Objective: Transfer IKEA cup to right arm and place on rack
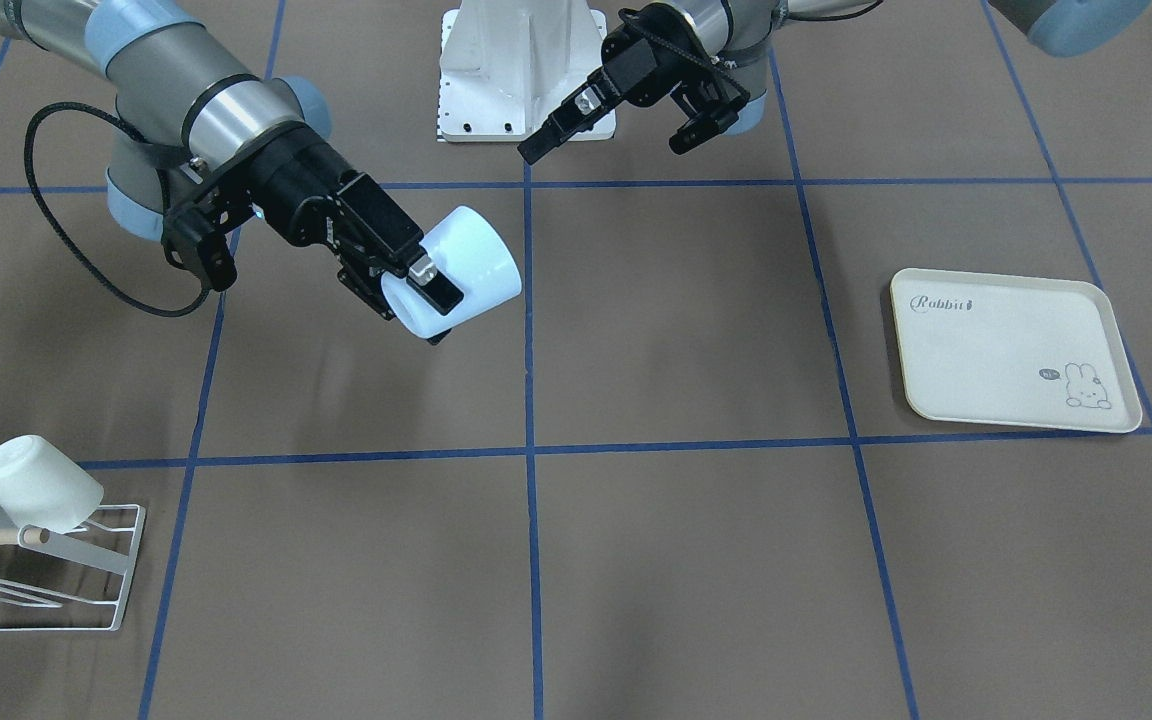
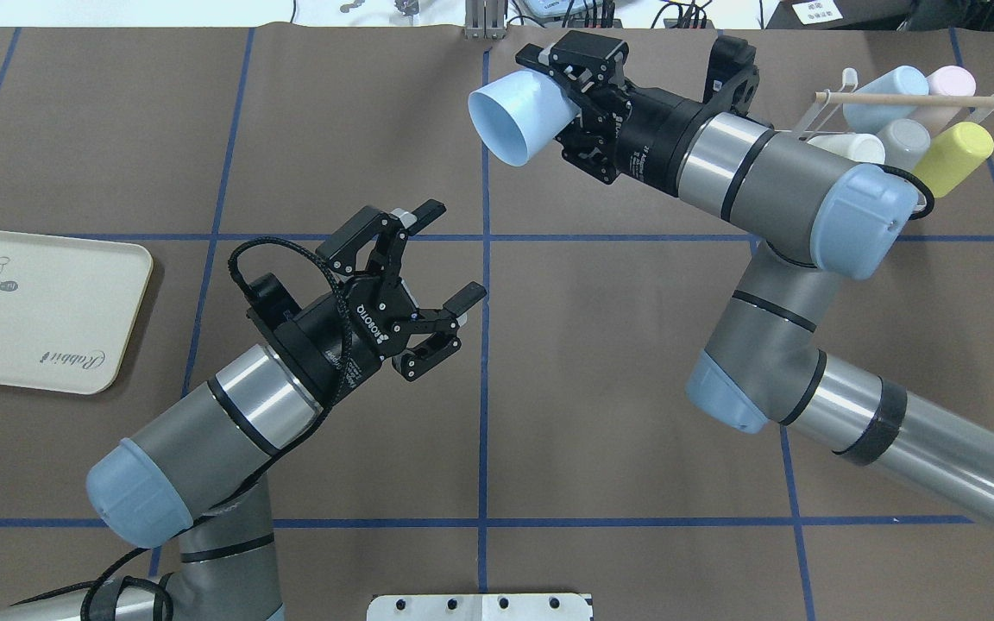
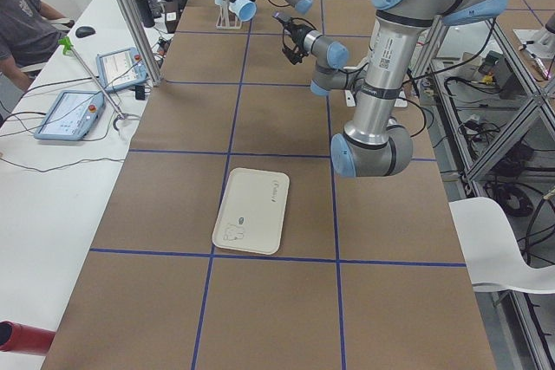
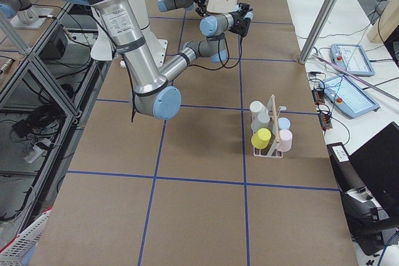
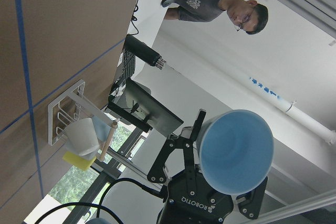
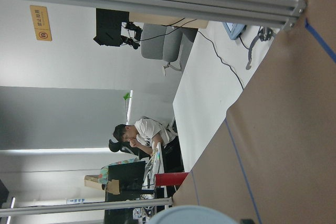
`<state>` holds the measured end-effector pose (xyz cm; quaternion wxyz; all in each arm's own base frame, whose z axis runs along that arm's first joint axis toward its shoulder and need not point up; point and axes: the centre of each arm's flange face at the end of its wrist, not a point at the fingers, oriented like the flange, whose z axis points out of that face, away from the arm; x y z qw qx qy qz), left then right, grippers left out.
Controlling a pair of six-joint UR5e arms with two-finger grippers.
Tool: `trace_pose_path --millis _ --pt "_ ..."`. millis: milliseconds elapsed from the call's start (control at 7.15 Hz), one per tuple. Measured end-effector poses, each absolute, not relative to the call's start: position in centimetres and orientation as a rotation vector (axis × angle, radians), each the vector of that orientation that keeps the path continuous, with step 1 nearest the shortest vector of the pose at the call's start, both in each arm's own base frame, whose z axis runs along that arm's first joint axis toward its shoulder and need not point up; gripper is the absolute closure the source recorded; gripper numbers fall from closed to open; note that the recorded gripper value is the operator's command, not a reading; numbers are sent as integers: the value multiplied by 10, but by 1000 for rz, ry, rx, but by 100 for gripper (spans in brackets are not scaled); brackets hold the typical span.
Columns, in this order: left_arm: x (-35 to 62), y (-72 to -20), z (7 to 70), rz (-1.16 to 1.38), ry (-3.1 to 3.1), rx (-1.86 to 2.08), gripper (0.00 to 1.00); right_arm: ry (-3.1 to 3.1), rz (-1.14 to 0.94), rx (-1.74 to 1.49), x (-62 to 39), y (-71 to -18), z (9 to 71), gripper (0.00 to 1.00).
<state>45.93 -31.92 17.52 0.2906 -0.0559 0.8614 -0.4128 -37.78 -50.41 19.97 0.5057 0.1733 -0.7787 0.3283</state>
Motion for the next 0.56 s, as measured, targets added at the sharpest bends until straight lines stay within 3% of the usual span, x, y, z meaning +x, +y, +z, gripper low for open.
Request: trace_pose_path --millis 560 --pt "472 -344 172 -943 1982 254 0 -1459 816 738 -328 -574 226 100"
